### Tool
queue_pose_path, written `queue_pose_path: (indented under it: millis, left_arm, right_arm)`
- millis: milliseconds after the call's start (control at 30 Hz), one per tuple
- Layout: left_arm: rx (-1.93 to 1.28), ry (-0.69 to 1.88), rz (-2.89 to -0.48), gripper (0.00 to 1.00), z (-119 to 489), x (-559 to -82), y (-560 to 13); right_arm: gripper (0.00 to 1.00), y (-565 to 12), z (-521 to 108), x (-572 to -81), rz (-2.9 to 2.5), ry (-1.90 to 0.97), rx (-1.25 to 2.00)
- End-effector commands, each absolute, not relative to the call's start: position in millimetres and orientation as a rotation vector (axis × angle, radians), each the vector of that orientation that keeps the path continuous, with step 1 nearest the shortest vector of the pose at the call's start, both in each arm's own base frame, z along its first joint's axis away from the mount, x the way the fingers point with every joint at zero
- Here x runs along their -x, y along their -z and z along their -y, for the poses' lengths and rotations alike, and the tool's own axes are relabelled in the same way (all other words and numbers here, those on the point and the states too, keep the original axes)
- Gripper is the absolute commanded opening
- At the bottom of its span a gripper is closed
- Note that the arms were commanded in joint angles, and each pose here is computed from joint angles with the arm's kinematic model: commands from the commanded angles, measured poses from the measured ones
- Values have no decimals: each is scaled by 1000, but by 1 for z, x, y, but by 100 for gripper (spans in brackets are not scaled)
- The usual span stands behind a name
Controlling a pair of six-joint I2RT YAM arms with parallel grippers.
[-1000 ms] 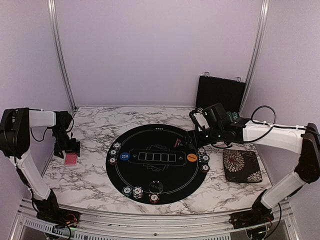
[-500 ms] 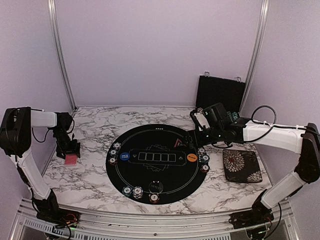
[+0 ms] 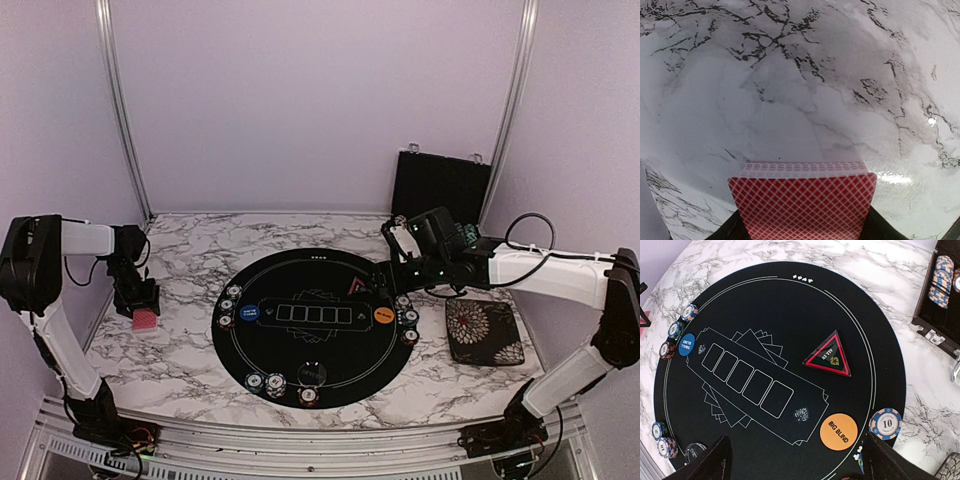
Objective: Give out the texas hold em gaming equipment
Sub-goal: Move the face-down deck piles to the center of the board, then pass from the left arm to the right
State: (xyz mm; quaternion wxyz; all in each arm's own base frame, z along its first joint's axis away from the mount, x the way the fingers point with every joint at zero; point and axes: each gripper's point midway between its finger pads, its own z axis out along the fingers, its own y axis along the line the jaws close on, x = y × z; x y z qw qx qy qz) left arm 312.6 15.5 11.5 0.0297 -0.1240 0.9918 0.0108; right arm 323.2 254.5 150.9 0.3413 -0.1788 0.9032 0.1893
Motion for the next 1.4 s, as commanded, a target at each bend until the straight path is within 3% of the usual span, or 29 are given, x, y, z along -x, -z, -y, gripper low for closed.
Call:
queue_pose_path:
  millis: [0, 400, 800, 1367]
  left_arm:
    - [384, -52, -3135, 62, 3, -292, 11]
    - [395, -9, -3115, 61, 58, -294, 11]
    - [267, -21, -3158, 85, 60, -284, 10]
    - [227, -142, -3192, 82, 44, -260, 12]
  right_arm:
    - [87, -167, -253, -327, -2299, -514, 442]
    - [87, -165, -254, -326, -2298, -527, 435]
    - [87, -164, -254, -326, -2300, -535, 426]
    - [87, -166, -253, -324, -2297, -544, 416]
